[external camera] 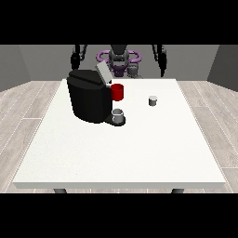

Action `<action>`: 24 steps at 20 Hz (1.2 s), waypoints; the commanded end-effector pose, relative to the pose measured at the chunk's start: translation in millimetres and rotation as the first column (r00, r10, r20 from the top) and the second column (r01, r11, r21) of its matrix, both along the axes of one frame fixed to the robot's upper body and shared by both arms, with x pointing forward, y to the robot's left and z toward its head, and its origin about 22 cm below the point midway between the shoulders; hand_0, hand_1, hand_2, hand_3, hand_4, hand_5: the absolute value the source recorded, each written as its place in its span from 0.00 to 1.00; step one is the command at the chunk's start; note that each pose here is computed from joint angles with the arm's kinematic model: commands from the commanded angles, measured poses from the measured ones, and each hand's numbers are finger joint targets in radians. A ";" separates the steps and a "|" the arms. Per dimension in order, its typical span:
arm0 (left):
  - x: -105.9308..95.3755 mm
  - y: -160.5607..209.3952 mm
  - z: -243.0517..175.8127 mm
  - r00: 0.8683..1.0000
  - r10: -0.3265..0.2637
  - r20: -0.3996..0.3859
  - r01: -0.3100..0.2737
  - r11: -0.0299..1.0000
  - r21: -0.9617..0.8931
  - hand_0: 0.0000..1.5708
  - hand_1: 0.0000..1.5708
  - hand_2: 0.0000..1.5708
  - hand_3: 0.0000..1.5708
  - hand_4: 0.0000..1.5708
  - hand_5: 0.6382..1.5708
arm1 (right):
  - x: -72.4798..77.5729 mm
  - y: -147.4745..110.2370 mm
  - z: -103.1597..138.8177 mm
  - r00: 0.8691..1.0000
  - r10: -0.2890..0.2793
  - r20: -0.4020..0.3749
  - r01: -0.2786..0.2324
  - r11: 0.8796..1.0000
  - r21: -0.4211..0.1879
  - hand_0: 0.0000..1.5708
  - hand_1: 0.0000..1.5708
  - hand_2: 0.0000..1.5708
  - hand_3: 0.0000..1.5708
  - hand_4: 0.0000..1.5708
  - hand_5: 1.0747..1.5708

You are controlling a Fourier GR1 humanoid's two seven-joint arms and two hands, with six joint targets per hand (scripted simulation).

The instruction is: Insert the coffee pod into the coffee machine and close the lid

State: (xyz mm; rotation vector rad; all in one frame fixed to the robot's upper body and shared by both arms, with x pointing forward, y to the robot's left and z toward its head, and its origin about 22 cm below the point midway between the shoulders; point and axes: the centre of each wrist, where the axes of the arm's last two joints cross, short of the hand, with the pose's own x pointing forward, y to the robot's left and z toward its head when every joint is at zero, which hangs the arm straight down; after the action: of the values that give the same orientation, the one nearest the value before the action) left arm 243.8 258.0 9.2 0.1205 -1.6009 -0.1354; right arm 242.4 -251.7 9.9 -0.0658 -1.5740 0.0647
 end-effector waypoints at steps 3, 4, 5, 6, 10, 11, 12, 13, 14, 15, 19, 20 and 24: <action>0.4 8.5 -15.1 0.997 -0.047 0.059 0.050 0.998 -0.047 0.00 0.00 0.00 0.00 0.20 1.00 | 0.6 21.6 -7.6 0.998 0.013 -0.059 -0.014 1.000 -0.010 0.00 0.00 0.00 0.00 0.08 1.00; 3.1 -7.5 -12.2 0.995 -0.056 0.086 0.061 0.996 -0.058 0.00 0.00 0.00 0.00 0.20 1.00 | -0.2 -6.0 -16.1 0.999 0.025 -0.040 -0.024 1.000 0.009 0.00 0.00 0.00 0.00 0.08 1.00; 2.6 -1.7 -12.1 0.993 -0.059 0.099 0.065 0.996 -0.065 0.00 0.00 0.00 0.00 0.20 1.00 | -7.7 1.9 -29.7 0.999 0.012 -0.034 -0.012 1.000 0.009 0.00 0.00 0.00 0.00 0.08 1.00; -7.4 5.9 -12.8 0.993 -0.067 0.097 0.074 0.994 -0.077 0.00 0.00 0.00 0.00 0.20 1.00 | -13.8 16.7 -26.5 0.997 0.008 -0.081 -0.008 1.000 0.000 0.00 0.00 0.00 0.00 0.08 1.00; 16.2 16.1 15.8 0.991 -0.054 0.125 0.040 0.993 0.109 0.00 0.00 0.00 0.00 0.00 1.00 | -5.2 0.6 -26.0 0.981 -0.167 0.095 0.162 0.985 0.057 0.00 0.00 0.00 0.00 0.06 1.00; 16.2 48.4 6.1 0.994 -0.052 0.101 0.037 0.989 0.145 0.00 0.00 0.00 0.00 0.00 1.00 | 1.6 -5.4 -0.8 0.986 -0.136 0.095 0.131 0.990 0.059 0.00 0.00 0.00 0.00 0.12 1.00; 29.8 30.2 25.9 0.993 -0.072 0.093 0.059 0.988 0.142 0.00 0.00 0.00 0.00 0.00 1.00 | 10.9 0.7 -7.5 0.980 -0.164 0.115 0.154 0.984 0.096 0.00 0.00 0.00 0.00 0.09 1.00; 24.6 57.6 10.0 0.992 -0.093 0.088 0.081 0.988 0.132 0.00 0.00 0.00 0.00 0.00 1.00 | 4.5 4.1 -11.0 0.980 -0.152 0.127 0.141 0.986 0.091 0.00 0.00 0.00 0.00 0.14 1.00; 28.8 68.5 21.3 0.998 -0.049 0.035 0.042 0.985 0.167 0.00 0.00 0.00 0.00 0.00 1.00 | -6.4 10.5 -12.2 0.988 -0.127 0.086 0.121 0.990 0.069 0.00 0.00 0.00 0.00 0.17 1.00; 37.8 56.3 13.1 0.999 -0.042 0.032 0.037 0.989 0.143 0.00 0.00 0.00 0.00 0.00 1.00 | -1.2 9.9 -14.7 0.983 -0.126 0.135 0.117 0.991 0.072 0.00 0.00 0.00 0.00 0.14 1.00; 62.4 71.9 24.1 0.999 -0.014 -0.041 0.019 0.992 0.123 0.00 0.00 0.00 0.00 0.00 1.00 | 6.7 22.5 6.2 0.982 -0.077 0.171 0.062 0.994 0.092 0.00 0.00 0.00 0.00 0.11 1.00; 60.8 63.4 8.7 0.999 -0.003 -0.038 0.009 0.987 0.158 0.00 0.00 0.00 0.00 0.00 1.00 | 16.5 20.7 18.1 0.984 -0.074 0.161 0.062 0.995 0.081 0.00 0.00 0.00 0.00 0.09 1.00; 72.8 86.6 18.0 0.993 -0.008 -0.116 0.032 0.977 0.209 0.00 0.00 0.00 0.00 0.00 1.00 | 5.3 32.9 4.9 0.990 -0.065 0.126 0.055 0.995 0.084 0.00 0.00 0.00 0.00 0.12 1.00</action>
State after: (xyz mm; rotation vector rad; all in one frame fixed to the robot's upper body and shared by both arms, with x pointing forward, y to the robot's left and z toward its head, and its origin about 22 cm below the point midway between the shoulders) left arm 307.8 325.3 26.9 0.2273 -1.5460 -0.3024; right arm 251.8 -229.4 11.6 -0.0749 -1.7224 -0.0647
